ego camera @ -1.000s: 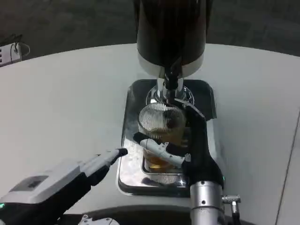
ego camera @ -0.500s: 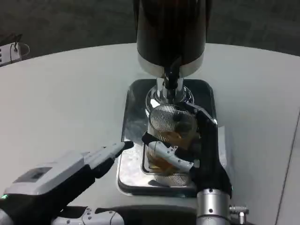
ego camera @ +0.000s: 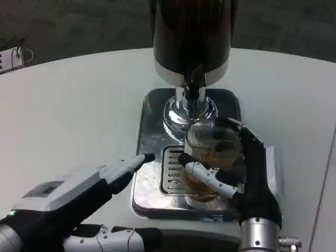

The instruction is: Grasp the cup under the faucet to collect the drink, then remove the cup.

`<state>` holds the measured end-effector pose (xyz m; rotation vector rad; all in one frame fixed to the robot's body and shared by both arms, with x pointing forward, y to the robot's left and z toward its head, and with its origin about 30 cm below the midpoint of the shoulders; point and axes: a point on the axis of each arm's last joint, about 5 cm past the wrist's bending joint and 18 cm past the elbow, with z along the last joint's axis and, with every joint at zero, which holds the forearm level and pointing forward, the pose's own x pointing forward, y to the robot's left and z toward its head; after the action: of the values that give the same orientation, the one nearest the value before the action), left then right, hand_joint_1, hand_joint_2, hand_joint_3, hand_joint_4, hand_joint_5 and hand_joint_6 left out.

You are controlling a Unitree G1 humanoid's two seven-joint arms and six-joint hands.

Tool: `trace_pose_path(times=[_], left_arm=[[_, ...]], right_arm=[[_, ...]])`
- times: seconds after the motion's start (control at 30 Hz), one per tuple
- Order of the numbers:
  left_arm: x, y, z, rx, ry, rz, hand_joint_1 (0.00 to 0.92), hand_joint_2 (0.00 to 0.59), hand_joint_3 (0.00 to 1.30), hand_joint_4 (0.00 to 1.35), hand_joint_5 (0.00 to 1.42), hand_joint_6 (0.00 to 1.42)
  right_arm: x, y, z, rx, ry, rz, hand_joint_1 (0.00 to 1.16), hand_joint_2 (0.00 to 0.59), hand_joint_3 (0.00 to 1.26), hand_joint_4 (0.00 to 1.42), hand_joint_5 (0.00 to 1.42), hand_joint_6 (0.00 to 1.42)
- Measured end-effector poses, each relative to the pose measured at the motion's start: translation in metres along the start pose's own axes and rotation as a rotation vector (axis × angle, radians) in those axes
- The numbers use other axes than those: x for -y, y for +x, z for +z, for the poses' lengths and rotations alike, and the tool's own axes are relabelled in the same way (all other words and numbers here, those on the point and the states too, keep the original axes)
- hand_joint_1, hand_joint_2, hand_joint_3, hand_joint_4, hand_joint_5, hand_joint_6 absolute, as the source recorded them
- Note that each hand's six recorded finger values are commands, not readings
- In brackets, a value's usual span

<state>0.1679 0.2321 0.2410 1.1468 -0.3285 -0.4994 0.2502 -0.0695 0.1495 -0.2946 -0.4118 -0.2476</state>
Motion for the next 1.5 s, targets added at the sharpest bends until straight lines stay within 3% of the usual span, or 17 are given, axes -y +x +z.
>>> trace_pose_path(times=[0.3, 0.47, 0.73, 0.83, 1.0, 1.23, 1.5], left_arm=[[-0.002, 0.008, -0.0029, 0.010, -0.004, -0.001, 0.000, 0.071, 0.00, 0.00, 0.00, 0.04], [0.000, 0.012, -0.0053, 0.010, -0.016, -0.015, 0.000, 0.071, 0.00, 0.00, 0.00, 0.04], [0.001, 0.017, -0.0063, 0.020, -0.022, -0.026, 0.000, 0.069, 0.00, 0.00, 0.00, 0.04], [0.001, 0.019, -0.0070, 0.019, -0.025, -0.030, 0.000, 0.067, 0.00, 0.00, 0.00, 0.04], [-0.002, 0.022, -0.0055, 0.038, -0.013, -0.022, 0.000, 0.066, 0.00, 0.00, 0.00, 0.03], [0.000, 0.023, -0.0053, 0.046, -0.014, -0.029, 0.000, 0.065, 0.00, 0.00, 0.00, 0.03], [0.000, 0.023, -0.0050, 0.048, -0.013, -0.029, 0.000, 0.065, 0.00, 0.00, 0.00, 0.03]], right_arm=[[0.0145, -0.001, -0.0014, 0.006, -0.020, -0.007, 1.01, 0.219, 0.90, 1.15, 1.39, 1.42], [0.0238, 0.000, 0.0012, 0.027, -0.022, -0.013, 1.01, 0.219, 0.91, 1.15, 1.40, 1.42], [0.0372, -0.008, 0.0024, 0.018, -0.016, 0.025, 1.00, 0.218, 0.91, 1.15, 1.40, 1.42], [0.0461, -0.012, 0.0038, 0.016, -0.018, 0.037, 1.00, 0.217, 0.91, 1.15, 1.40, 1.42], [0.0634, -0.019, 0.0098, 0.034, -0.038, 0.071, 0.99, 0.217, 0.92, 1.17, 1.40, 1.42], [0.0872, -0.035, 0.0247, 0.063, -0.054, 0.103, 0.99, 0.217, 0.92, 1.17, 1.40, 1.42], [0.1027, -0.056, 0.0369, 0.075, -0.079, 0.181, 1.00, 0.218, 0.93, 1.17, 1.41, 1.42]])
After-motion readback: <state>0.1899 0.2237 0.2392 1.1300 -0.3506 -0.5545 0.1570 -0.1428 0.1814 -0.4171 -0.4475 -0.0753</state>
